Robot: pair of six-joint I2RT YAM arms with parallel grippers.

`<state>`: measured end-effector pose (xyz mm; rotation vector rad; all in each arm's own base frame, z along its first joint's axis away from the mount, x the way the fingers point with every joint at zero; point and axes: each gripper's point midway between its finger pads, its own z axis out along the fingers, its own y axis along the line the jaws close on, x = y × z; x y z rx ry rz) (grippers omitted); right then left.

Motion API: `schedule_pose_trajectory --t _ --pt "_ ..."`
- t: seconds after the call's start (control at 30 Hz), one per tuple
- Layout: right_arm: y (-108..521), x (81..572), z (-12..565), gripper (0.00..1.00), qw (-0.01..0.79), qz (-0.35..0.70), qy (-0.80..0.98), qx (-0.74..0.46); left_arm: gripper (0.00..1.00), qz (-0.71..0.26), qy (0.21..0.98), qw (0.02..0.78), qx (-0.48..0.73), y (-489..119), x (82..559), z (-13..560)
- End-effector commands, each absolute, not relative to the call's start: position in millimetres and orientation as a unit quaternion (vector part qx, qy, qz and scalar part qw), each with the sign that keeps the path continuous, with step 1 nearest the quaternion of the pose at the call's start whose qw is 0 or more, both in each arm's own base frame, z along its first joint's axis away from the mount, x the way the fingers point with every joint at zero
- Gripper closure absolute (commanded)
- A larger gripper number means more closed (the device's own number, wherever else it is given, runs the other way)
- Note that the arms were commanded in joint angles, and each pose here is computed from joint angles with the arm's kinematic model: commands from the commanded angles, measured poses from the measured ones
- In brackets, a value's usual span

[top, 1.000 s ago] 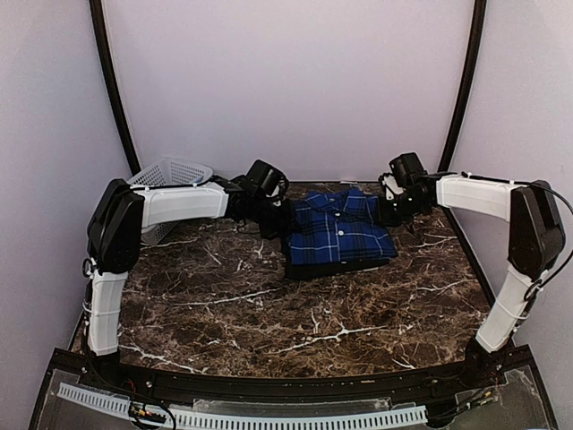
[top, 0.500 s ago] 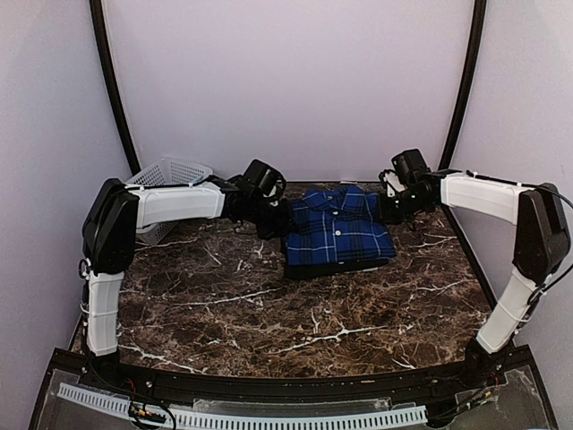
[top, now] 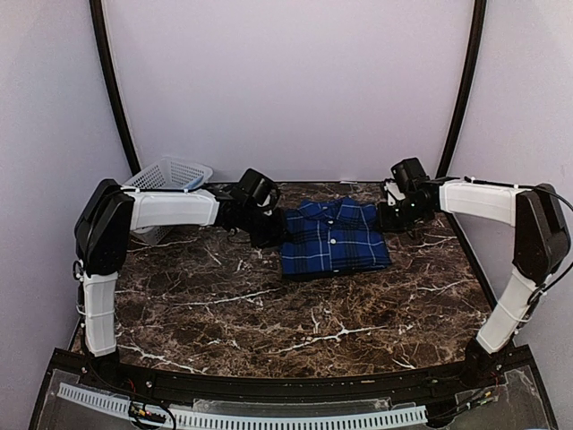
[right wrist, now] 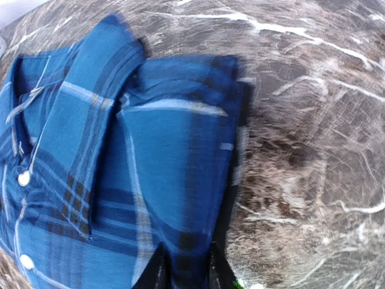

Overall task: Fold and stack the long sleeve shirts
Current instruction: Place the square-folded shirt on the square-folded shirt, then adjust the square-folded shirt at the center of the board.

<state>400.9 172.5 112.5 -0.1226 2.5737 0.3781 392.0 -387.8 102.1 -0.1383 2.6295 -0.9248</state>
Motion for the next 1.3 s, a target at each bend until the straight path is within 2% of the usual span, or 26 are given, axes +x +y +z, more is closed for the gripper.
schedule_pose_trajectory --t 0.0,0.03,0.07,0.13,0.2,0.27,0.33,0.5,0.73,1.07,1.2,1.27 --pt "152 412 117 0.57 0.286 0.104 0.952 -0.021 0.82 -0.292 0.936 0.185 -0.066 -367 398 92" --pt "149 412 122 0.51 0.292 0.096 0.951 -0.019 0.80 -0.287 0.937 0.187 -0.064 -365 398 92" --pt "146 413 127 0.48 0.297 0.088 0.951 -0.018 0.73 -0.278 0.939 0.191 -0.065 -362 400 93" --pt "145 412 142 0.47 0.312 0.084 0.946 -0.017 0.62 -0.265 0.941 0.203 -0.063 -357 403 99" --pt "152 409 158 0.48 0.329 0.091 0.940 -0.022 0.56 -0.254 0.941 0.215 -0.059 -353 405 104" --pt "167 402 168 0.50 0.337 0.102 0.935 -0.034 0.55 -0.241 0.943 0.223 -0.057 -347 407 107" --pt "185 392 171 0.58 0.338 0.112 0.933 -0.049 0.58 -0.231 0.945 0.227 -0.053 -343 407 106" --pt "213 366 151 0.65 0.317 0.142 0.935 -0.064 0.63 -0.227 0.947 0.222 -0.044 -341 403 97" --pt "199 334 102 0.66 0.278 0.148 0.948 -0.036 0.65 -0.238 0.945 0.223 -0.031 -346 405 99" --pt "196 328 121 0.60 0.298 0.154 0.941 -0.037 0.68 -0.222 0.946 0.232 -0.030 -335 412 111" --pt "217 324 139 0.51 0.309 0.166 0.934 -0.066 0.67 -0.220 0.943 0.246 -0.033 -326 414 125" --pt "239 315 146 0.46 0.310 0.174 0.930 -0.093 0.63 -0.221 0.941 0.255 -0.034 -321 414 133"
